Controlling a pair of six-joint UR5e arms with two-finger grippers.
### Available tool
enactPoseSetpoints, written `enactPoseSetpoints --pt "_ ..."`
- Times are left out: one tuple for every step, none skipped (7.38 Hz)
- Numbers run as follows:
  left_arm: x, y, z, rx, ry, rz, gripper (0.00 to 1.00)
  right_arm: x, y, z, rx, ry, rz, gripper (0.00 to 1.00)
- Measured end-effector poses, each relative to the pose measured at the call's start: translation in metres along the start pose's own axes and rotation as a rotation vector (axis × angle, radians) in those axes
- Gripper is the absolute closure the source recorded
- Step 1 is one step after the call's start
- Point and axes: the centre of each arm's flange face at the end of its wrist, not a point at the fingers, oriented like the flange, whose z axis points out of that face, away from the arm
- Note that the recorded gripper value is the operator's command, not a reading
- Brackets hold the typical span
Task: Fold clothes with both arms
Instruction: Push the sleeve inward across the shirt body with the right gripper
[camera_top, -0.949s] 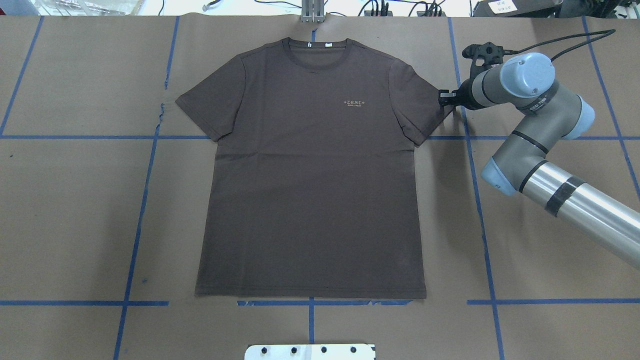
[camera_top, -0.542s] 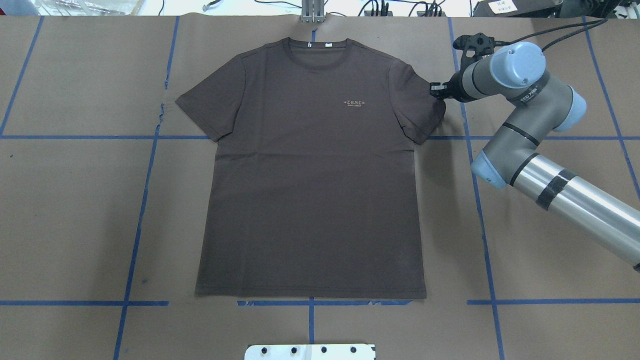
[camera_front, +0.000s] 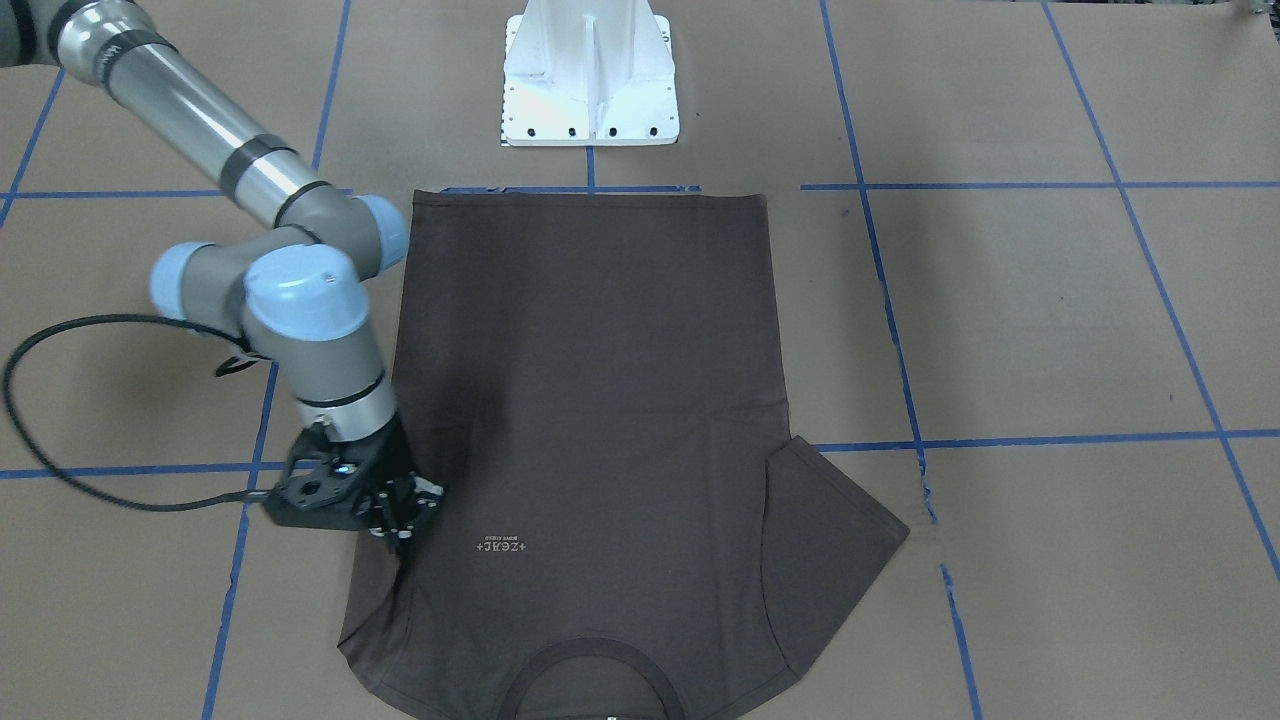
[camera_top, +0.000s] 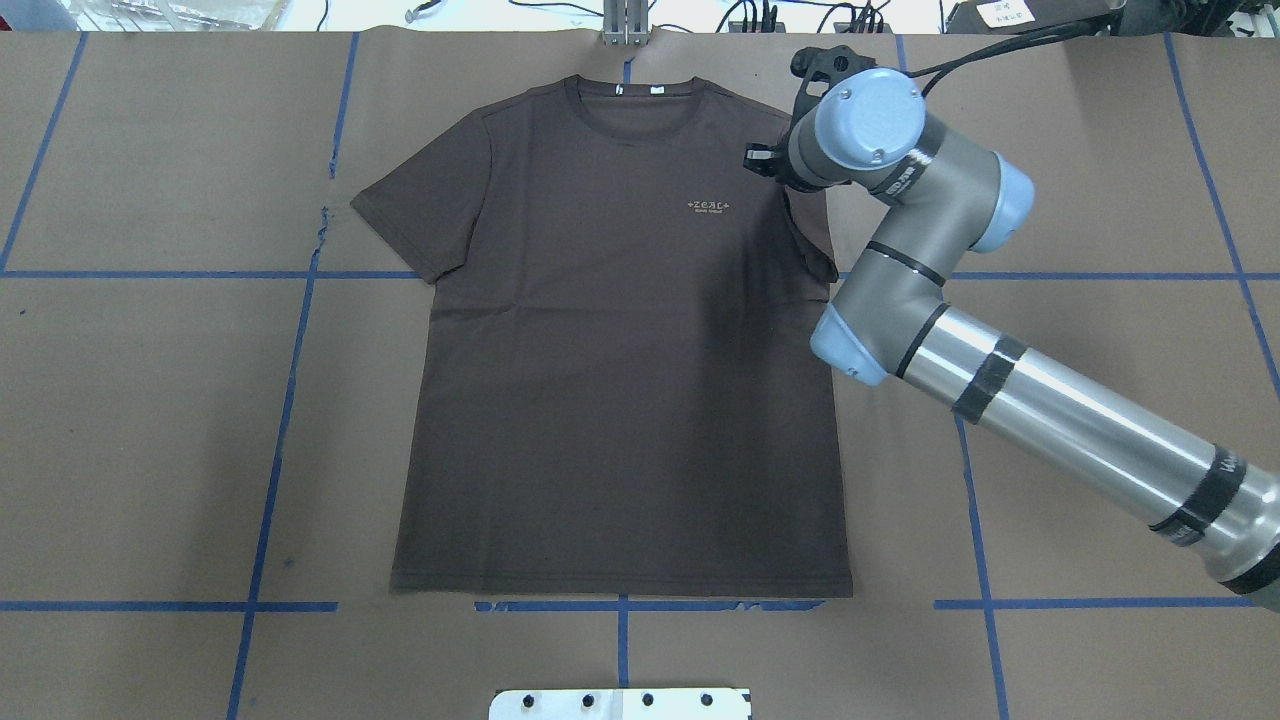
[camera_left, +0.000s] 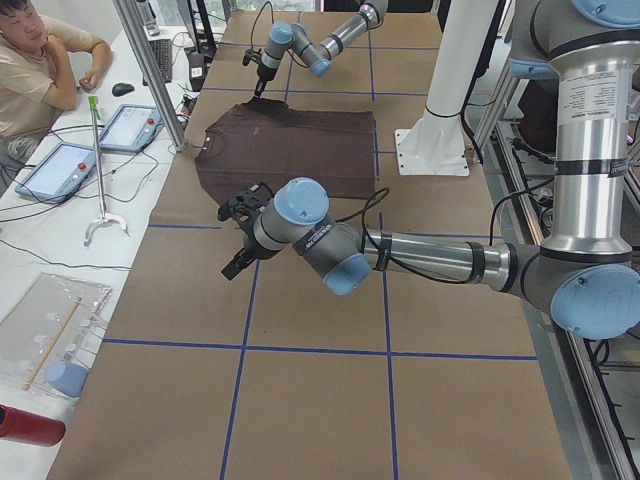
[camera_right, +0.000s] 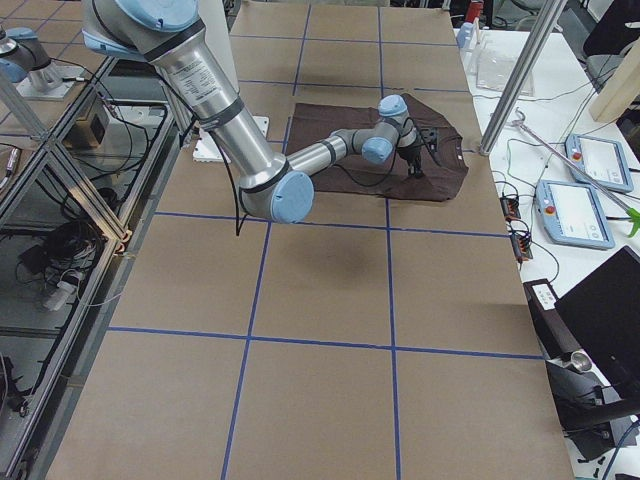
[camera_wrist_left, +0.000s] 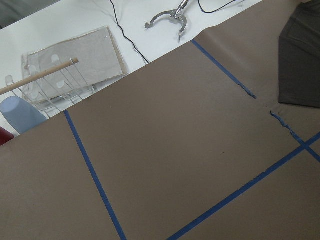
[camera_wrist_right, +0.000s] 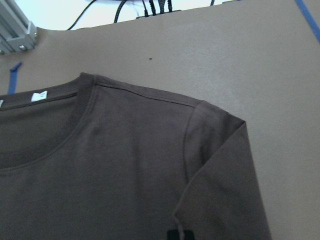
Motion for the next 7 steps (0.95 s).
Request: enactPoseSetpoints --pt "0.000 0.000 0.000 0.000 0.000 0.000 0.00 -0.023 0.010 0.004 0.015 0.006 0.015 0.00" --pt "0.000 0.000 0.000 0.000 0.000 -0.002 0.00 -0.035 0.020 0.007 0.031 0.012 0.012 0.00" --pt "0.000 0.000 0.000 -0.001 0.000 -0.006 0.00 -0.044 0.026 0.008 0.048 0.015 0.006 0.00" --pt "-0.001 0.000 0.000 -0.001 0.000 -0.016 0.00 -0.050 0.024 0.003 0.051 0.009 0.003 0.00" --pt "0.001 -0.004 0.000 0.005 0.001 -0.029 0.00 -0.050 0.014 -0.008 0.027 0.001 -0.008 0.00" --pt "0.006 -0.008 0.001 0.027 0.009 -0.021 0.00 -0.041 -0.006 -0.027 -0.019 -0.006 -0.039 0.00" --pt "0.016 -0.012 0.012 0.046 0.031 0.006 0.00 -0.017 -0.029 -0.049 -0.060 -0.016 -0.083 0.00"
